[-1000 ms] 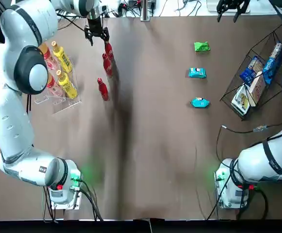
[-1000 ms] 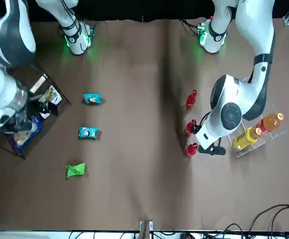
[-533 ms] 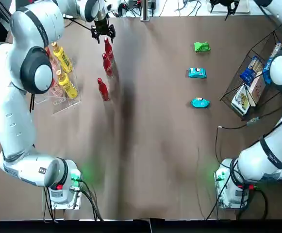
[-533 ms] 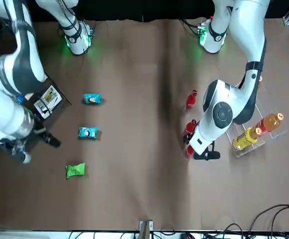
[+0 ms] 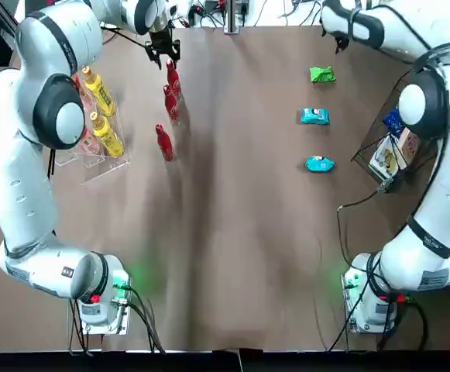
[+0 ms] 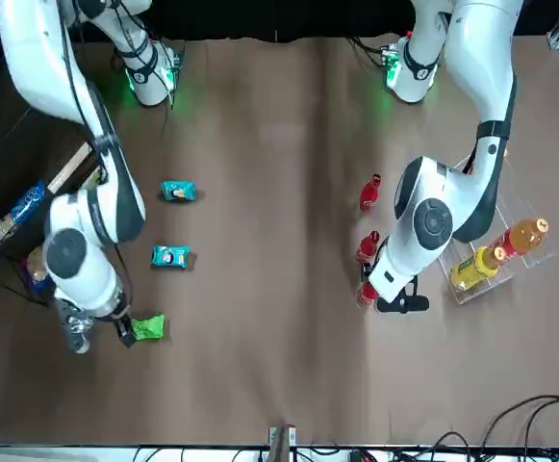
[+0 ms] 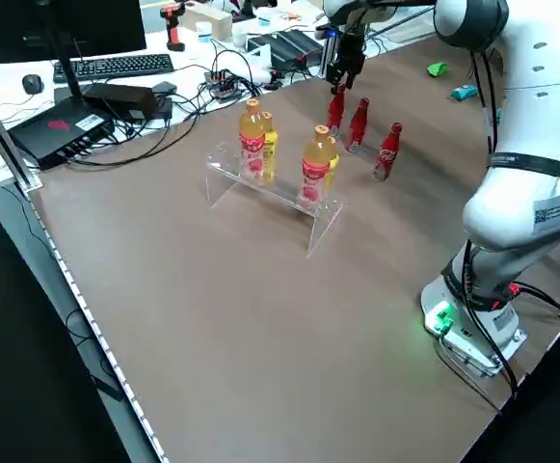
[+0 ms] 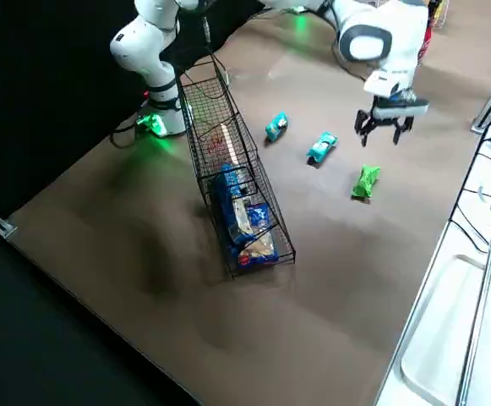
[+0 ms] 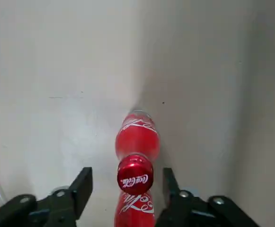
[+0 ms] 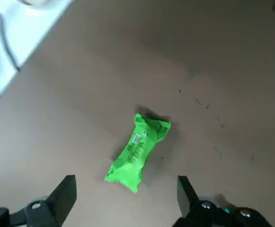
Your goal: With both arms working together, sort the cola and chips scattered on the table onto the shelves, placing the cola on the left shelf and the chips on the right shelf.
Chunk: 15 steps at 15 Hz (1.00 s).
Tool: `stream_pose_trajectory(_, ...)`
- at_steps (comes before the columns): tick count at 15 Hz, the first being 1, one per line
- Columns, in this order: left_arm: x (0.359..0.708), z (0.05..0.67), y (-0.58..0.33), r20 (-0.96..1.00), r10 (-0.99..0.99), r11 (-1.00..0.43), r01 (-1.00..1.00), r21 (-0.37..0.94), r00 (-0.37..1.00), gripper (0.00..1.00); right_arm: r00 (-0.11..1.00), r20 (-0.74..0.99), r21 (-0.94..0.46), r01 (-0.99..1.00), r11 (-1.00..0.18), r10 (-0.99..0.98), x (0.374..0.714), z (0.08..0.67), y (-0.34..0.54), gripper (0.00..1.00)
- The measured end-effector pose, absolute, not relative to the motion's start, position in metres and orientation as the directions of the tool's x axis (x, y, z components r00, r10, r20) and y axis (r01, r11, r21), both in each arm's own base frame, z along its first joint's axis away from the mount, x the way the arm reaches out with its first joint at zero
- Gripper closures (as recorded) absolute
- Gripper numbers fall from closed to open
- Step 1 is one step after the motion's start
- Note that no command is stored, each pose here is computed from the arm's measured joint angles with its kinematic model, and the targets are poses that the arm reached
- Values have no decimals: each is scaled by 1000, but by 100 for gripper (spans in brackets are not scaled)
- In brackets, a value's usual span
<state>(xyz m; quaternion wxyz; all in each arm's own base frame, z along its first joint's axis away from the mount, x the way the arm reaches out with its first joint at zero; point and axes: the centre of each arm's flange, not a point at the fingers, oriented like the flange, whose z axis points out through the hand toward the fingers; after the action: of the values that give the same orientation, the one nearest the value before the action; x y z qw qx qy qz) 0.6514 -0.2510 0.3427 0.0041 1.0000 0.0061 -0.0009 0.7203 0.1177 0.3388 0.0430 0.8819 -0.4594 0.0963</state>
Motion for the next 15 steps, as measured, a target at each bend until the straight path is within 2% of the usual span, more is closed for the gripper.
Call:
stream_pose_trajectory(1,651,343,-251,-1,10,-1000,10,6,1000,42,515,201,4,-851,-525,-833,723,307,115,7)
stream_pose_trajectory(5,650,342,-253,6,-6,-1000,-5,-13,1000,45,455,187,17,-888,-460,-870,726,273,101,10)
stream_pose_trajectory(7,650,342,-254,6,-7,-1000,-7,-14,1000,52,432,182,9,-899,-438,-883,727,258,97,18)
stream_pose_trajectory(14,650,341,-256,4,-9,-1000,-9,-14,1000,55,403,158,9,-913,-407,-901,728,225,90,21)
stream_pose_trajectory(15,649,341,-256,4,-10,-1000,-10,-14,1000,61,400,155,9,-915,-403,-904,728,224,89,22)
